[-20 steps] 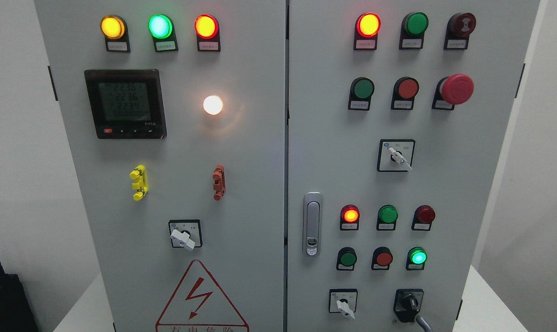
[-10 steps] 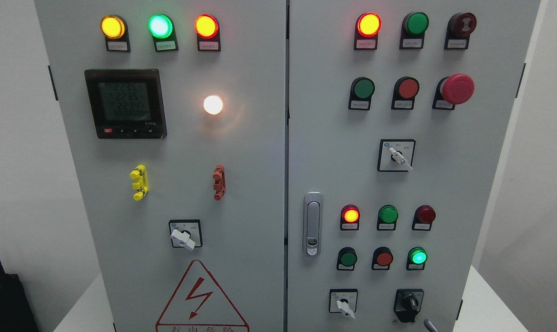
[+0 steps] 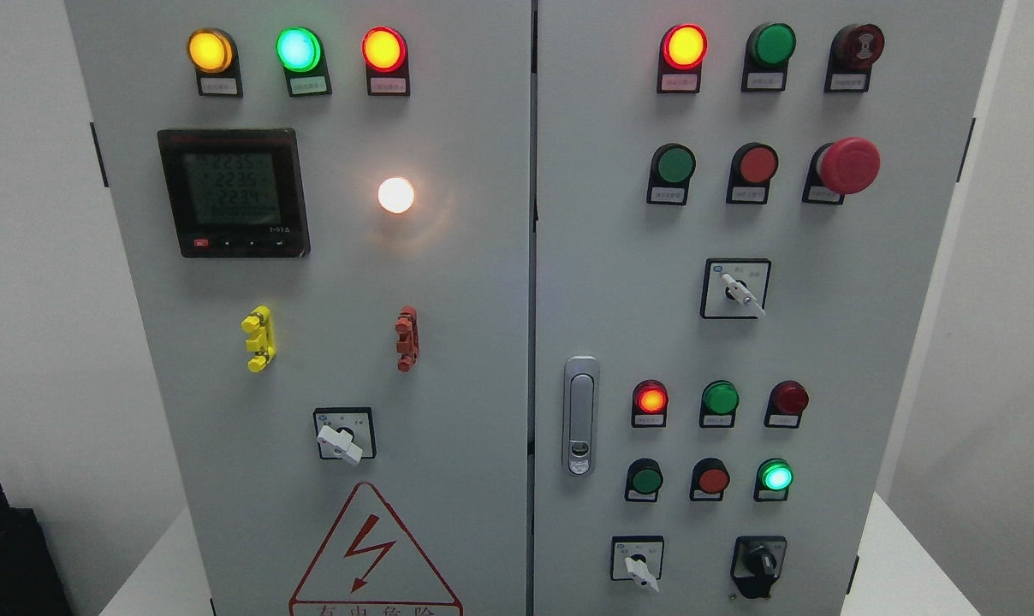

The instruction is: Trip black knob to open circuit

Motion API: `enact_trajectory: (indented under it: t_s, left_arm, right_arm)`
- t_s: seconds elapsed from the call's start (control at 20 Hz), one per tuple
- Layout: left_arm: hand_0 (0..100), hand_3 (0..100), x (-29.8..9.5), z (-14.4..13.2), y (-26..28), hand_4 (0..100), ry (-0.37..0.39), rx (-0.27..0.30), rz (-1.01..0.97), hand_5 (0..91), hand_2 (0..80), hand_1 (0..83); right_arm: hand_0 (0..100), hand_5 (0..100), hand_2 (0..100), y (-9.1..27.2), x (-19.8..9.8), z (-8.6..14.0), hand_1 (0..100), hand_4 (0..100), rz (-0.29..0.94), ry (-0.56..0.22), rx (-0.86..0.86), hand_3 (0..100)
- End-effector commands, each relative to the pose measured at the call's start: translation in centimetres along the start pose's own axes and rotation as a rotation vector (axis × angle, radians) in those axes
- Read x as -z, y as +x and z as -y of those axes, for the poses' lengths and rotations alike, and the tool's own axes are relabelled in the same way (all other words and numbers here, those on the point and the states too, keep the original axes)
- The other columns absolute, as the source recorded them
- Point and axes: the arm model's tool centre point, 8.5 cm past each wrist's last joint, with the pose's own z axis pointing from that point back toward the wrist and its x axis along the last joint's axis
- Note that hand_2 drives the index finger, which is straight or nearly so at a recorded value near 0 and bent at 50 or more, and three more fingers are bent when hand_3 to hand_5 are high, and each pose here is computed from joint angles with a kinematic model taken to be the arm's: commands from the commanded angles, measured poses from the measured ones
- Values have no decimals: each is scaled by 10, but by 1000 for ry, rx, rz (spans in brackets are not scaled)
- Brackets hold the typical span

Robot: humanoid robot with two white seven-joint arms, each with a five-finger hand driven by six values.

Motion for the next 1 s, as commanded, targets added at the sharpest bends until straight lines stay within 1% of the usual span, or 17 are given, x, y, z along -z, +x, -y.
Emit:
enact_trajectory:
  t_s: [0.0,0.05,0.1,0.2,0.25,0.6,0.75,0.95]
  left_arm:
    - [120,0,1,0,5,0,1,1,15,0,0,389]
    - [120,0,1,0,5,0,1,3,15,0,0,389]
    - [120,0,1,0,5,0,1,1,15,0,0,389]
    - [120,0,1,0,5,0,1,3,15,0,0,389]
    - [120,0,1,0,5,0,1,1,15,0,0,389]
    - [120,0,1,0,5,0,1,1,15,0,0,389]
    - [120,0,1,0,5,0,1,1,15,0,0,389]
    - [120,0,1,0,5,0,1,1,15,0,0,389]
  right_arm:
    - [0,202,0,11,-19,-6,0,141,14,38,4,228]
    - [0,121,0,11,-19,-6,0,75,14,38,3,144]
    - [0,62,0,11,-19,-5,0,32,15,36,3,90]
    - [0,24,0,11,-19,-5,0,0,13,37,2,58]
    - [0,11,0,11,-19,-5,0,0,13,37,2,53]
    - [0,0,0,9,-18,-4,0,0,10,35,-1,39]
    - [0,0,0,9,-18,-3,0,0,7,28,35,29]
    - [0,0,0,7,-18,-1,0,0,3,25,36,8]
